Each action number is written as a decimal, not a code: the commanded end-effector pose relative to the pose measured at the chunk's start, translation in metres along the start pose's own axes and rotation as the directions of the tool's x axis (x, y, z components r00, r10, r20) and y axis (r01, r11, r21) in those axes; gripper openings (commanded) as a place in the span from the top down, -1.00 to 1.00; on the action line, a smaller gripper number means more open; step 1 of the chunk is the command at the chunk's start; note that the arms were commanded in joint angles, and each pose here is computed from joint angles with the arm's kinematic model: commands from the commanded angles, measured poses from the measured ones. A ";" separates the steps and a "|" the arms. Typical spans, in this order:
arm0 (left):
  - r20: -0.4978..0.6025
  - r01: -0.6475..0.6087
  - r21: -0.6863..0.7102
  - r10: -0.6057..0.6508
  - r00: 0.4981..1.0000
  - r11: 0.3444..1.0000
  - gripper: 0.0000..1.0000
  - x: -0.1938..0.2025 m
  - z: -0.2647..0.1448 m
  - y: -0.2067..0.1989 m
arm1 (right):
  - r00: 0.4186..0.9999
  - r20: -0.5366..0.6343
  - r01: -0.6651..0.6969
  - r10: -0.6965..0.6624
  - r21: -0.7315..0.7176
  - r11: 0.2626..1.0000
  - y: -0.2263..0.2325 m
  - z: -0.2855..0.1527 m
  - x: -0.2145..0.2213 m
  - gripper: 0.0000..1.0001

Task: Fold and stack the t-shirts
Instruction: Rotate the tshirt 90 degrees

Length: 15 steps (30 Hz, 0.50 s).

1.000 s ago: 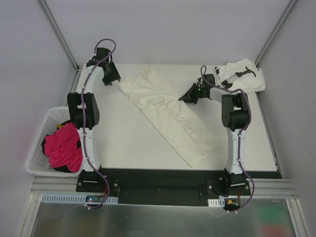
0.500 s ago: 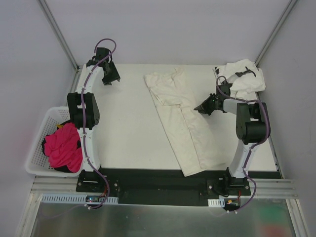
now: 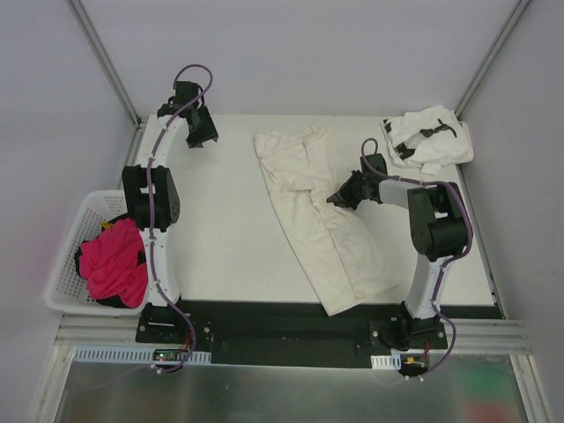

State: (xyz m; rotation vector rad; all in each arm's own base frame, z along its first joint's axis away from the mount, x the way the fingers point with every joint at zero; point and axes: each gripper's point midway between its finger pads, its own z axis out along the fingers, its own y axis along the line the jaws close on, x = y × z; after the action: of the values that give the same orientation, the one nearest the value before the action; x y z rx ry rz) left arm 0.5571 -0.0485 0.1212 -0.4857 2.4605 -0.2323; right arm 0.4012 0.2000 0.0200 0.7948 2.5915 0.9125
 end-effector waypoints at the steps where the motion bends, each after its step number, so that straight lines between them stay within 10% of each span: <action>1: 0.065 -0.046 0.043 0.043 0.997 0.998 0.02 -0.017 -0.022 -0.023 | 0.998 0.067 -0.007 0.009 -0.028 1.000 0.013 -0.007 -0.027 0.98; 15: 0.034 -0.138 0.290 0.134 0.990 0.947 0.02 0.003 -0.044 -0.096 | 0.982 0.185 0.041 -0.048 0.044 0.998 -0.007 -0.037 -0.102 0.28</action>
State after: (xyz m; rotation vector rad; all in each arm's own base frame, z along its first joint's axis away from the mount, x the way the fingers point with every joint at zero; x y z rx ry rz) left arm 0.5543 -0.1027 0.1324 -0.3440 2.4691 -0.3373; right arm 0.4475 0.1536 0.0346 0.8008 2.5117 0.8142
